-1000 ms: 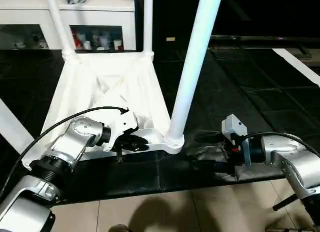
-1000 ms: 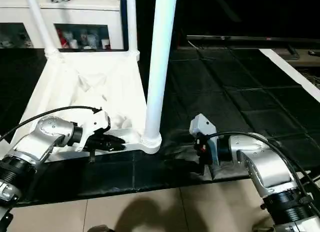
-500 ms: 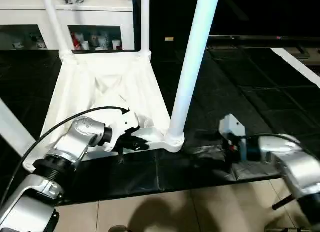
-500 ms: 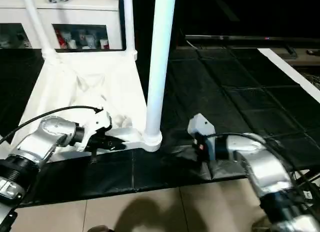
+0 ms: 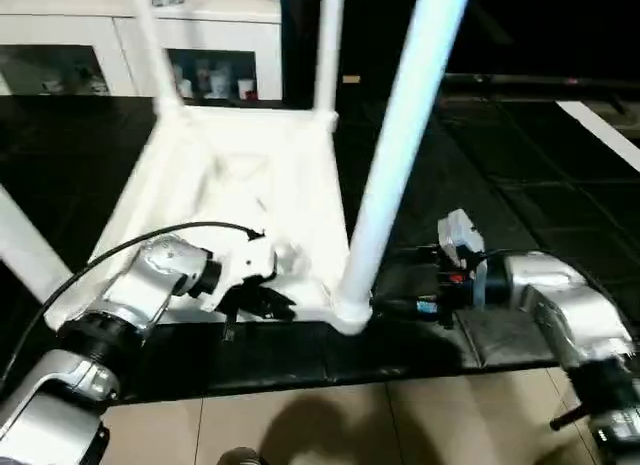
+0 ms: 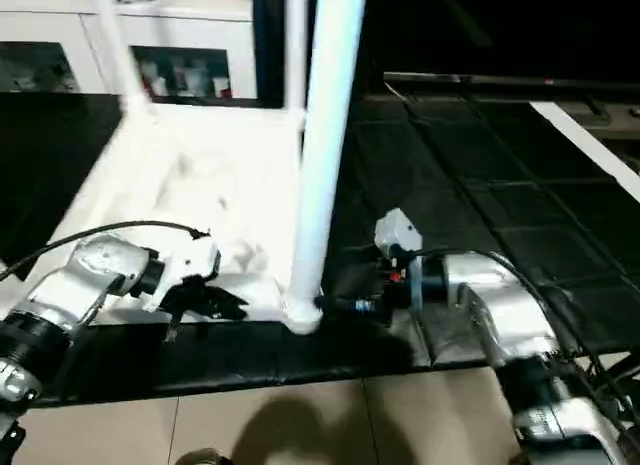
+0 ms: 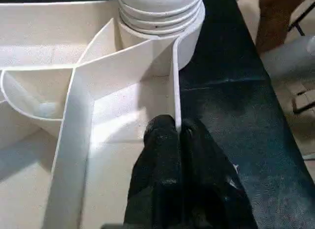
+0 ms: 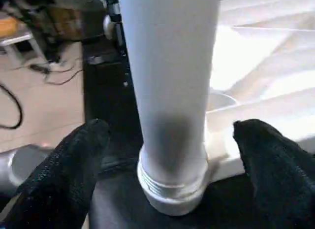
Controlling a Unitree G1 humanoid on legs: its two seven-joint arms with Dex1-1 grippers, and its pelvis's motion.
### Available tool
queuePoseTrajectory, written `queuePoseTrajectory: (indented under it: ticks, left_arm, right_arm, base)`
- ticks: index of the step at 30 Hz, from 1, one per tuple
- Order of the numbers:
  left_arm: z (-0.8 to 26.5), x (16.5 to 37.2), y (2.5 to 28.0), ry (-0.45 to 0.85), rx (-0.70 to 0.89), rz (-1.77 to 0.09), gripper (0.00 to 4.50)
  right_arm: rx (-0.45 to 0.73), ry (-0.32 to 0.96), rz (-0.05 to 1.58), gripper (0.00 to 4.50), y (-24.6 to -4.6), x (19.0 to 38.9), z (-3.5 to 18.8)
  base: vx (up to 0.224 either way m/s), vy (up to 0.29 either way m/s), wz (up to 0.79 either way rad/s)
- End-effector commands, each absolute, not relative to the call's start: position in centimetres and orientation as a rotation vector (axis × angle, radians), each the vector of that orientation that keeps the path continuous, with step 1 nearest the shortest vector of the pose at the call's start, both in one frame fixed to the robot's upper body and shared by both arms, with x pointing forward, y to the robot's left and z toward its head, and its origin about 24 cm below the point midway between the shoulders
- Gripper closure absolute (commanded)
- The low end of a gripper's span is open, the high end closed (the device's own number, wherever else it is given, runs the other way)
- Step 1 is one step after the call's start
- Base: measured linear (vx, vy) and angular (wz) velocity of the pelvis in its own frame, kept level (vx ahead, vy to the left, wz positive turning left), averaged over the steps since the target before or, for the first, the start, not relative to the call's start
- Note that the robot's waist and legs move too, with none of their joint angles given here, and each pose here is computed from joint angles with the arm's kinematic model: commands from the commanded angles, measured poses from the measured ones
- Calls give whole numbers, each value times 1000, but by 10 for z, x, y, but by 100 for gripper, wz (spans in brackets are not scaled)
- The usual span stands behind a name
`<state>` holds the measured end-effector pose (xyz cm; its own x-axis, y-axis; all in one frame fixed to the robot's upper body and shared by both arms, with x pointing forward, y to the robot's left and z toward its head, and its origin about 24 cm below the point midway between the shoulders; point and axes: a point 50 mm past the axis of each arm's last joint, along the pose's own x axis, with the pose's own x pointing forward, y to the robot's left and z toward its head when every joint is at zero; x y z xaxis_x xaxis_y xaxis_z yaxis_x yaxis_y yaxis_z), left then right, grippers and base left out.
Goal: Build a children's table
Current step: Rotate leg to tighten
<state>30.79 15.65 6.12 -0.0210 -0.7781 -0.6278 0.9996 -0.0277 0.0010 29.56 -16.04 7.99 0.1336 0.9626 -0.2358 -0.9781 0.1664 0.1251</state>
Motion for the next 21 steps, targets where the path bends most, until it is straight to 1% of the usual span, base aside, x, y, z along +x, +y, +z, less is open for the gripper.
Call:
queuePoseTrajectory:
  ticks: [1,3,4,6,8,9,10,12,13,17,18,19,20,21]
  left_arm:
    - [62,304,144,525,590,-1640,450]
    - [63,304,142,518,592,-1658,450]
    - [63,303,141,514,597,-1673,450]
    - [63,303,141,514,602,-1681,450]
    - [63,303,141,514,606,-1684,450]
    - [62,303,141,515,610,-1687,450]
    - [62,303,141,516,611,-1687,450]
    - [62,303,141,515,617,-1688,450]
    - [62,303,141,515,617,-1688,450]
    - [62,303,141,513,621,-1687,450]
    - [62,304,141,513,624,-1688,450]
    - [61,304,141,514,626,-1687,450]
    - [61,304,141,514,626,-1687,450]
    - [61,304,141,513,626,-1687,450]
  right_arm:
    - [-78,306,1438,46,-160,299,79]
    - [-82,318,1459,66,-159,301,77]
    - [-81,331,1485,66,-157,302,75]
    - [-81,339,1505,88,-156,304,74]
    - [-82,350,1517,88,-155,304,73]
    - [-84,357,1526,108,-154,305,72]
    - [-85,358,1527,108,-154,306,72]
    - [-79,358,1537,133,-151,309,70]
    - [-78,358,1539,133,-151,309,70]
    - [-68,358,1560,176,-148,310,68]
    - [-66,358,1566,176,-147,310,68]
    - [-60,356,1573,190,-145,311,67]
    - [-60,356,1573,190,-145,311,67]
    - [-56,355,1577,215,-144,311,67]
  base:
    - [0,0,0]
    - [0,0,0]
    - [0,0,0]
    - [0,0,0]
    - [0,0,0]
    - [0,0,0]
    - [0,0,0]
    - [0,0,0]
    - [0,0,0]
    - [0,0,0]
    - [0,0,0]
    - [0,0,0]
    - [0,0,0]
    - [0,0,0]
